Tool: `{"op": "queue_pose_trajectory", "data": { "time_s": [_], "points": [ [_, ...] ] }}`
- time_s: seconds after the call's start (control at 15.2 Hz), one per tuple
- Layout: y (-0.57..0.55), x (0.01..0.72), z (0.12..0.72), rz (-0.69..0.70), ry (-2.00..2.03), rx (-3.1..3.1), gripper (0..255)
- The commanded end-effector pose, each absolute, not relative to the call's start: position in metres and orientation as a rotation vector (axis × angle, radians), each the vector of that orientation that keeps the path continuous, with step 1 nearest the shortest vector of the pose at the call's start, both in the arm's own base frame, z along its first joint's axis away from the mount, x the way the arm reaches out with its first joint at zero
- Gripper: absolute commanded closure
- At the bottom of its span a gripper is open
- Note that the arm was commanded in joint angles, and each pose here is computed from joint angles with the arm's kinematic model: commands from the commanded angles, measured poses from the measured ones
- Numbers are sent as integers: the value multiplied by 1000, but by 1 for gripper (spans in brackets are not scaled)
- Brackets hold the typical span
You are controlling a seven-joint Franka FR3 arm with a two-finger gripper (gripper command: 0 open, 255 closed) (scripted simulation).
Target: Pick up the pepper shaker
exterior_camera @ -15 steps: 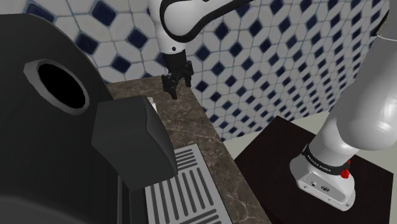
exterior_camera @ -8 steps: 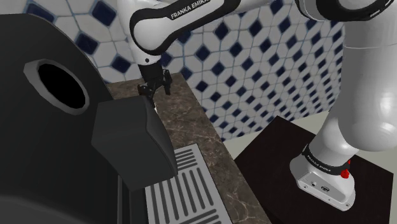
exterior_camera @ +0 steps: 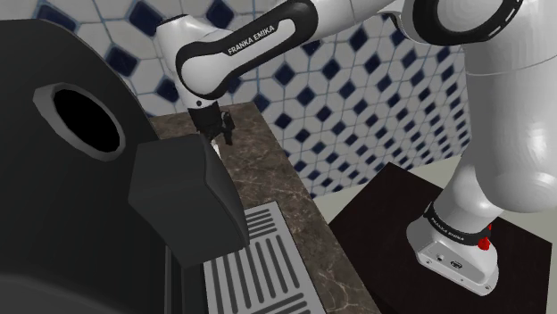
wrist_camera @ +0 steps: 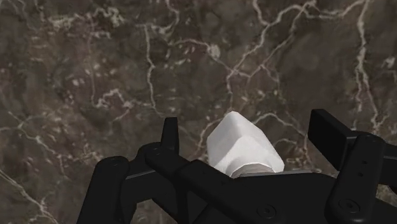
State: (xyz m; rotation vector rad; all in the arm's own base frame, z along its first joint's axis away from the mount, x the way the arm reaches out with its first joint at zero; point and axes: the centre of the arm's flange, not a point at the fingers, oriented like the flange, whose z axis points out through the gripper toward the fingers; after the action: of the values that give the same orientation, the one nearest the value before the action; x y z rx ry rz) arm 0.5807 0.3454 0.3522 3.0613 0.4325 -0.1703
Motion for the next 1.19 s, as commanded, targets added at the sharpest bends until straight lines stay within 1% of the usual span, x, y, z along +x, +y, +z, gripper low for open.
{"op": "queue_pose_trajectory", "data": {
  "time_s": [0.0, 0.07, 0.13, 0.73, 1.12],
  "points": [
    [346, 582, 344, -170, 433, 3061, 0],
    [346, 582, 344, -170, 432, 3061, 0],
    [346, 582, 344, -170, 432, 3061, 255],
    [346, 582, 344, -170, 432, 3061, 255],
    [346, 582, 376, -170, 432, 3061, 255]
  ]
}}
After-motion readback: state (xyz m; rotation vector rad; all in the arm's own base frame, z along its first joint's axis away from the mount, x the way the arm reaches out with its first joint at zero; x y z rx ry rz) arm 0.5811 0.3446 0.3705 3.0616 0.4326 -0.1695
